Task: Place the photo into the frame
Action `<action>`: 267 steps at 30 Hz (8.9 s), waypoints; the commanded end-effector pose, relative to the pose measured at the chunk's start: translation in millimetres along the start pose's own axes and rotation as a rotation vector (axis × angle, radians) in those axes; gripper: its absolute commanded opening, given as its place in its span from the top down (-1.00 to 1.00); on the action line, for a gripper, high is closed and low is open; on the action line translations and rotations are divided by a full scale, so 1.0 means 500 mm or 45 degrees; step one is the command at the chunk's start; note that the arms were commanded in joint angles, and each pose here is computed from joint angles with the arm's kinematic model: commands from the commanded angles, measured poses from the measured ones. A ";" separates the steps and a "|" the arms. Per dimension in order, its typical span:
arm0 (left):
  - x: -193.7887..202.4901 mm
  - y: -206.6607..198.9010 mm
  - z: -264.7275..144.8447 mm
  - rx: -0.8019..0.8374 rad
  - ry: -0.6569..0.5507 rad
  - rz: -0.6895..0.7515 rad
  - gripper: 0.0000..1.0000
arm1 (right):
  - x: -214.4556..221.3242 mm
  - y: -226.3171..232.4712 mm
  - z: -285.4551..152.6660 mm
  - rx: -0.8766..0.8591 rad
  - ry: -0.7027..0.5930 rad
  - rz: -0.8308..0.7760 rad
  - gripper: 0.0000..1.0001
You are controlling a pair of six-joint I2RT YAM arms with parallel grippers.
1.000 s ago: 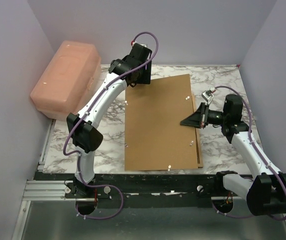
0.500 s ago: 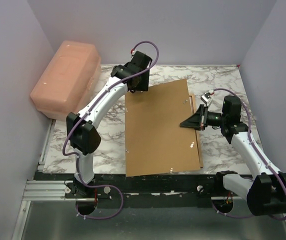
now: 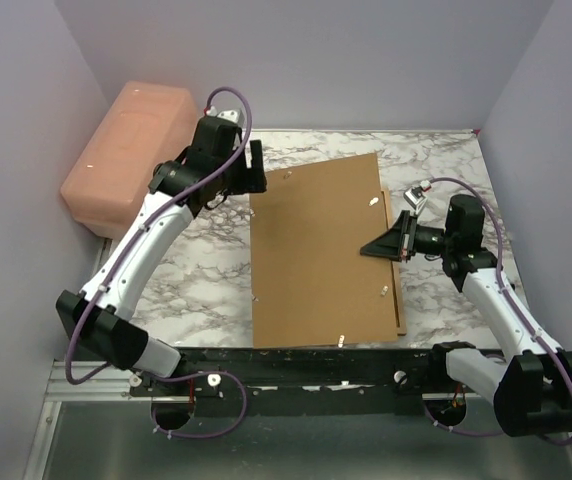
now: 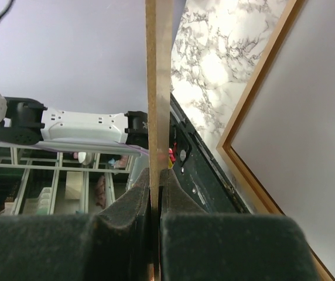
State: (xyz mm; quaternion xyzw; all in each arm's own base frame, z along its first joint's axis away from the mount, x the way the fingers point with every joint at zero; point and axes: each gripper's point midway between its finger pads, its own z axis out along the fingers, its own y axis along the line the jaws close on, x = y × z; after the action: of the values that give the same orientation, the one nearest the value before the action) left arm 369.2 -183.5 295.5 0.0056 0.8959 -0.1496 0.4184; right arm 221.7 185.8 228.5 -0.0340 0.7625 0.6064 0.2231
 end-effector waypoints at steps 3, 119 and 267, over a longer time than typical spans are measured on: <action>0.134 0.074 -0.012 -0.056 0.110 -0.079 -0.54 | -0.001 0.022 -0.008 -0.042 -0.016 -0.107 0.99; 0.431 0.021 -0.070 -0.053 0.462 -0.071 -0.41 | -0.078 -0.034 -0.059 -0.034 -0.236 0.099 0.99; 0.529 0.210 0.121 -0.234 0.587 -0.287 0.28 | -0.052 -0.200 0.074 0.263 0.137 0.272 0.99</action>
State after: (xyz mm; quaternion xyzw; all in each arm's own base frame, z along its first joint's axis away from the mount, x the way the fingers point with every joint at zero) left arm 242.5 -135.5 27.1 -0.1018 0.9737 -0.1248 0.1608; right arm 280.0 185.4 134.3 0.0541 0.8373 0.5338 0.1053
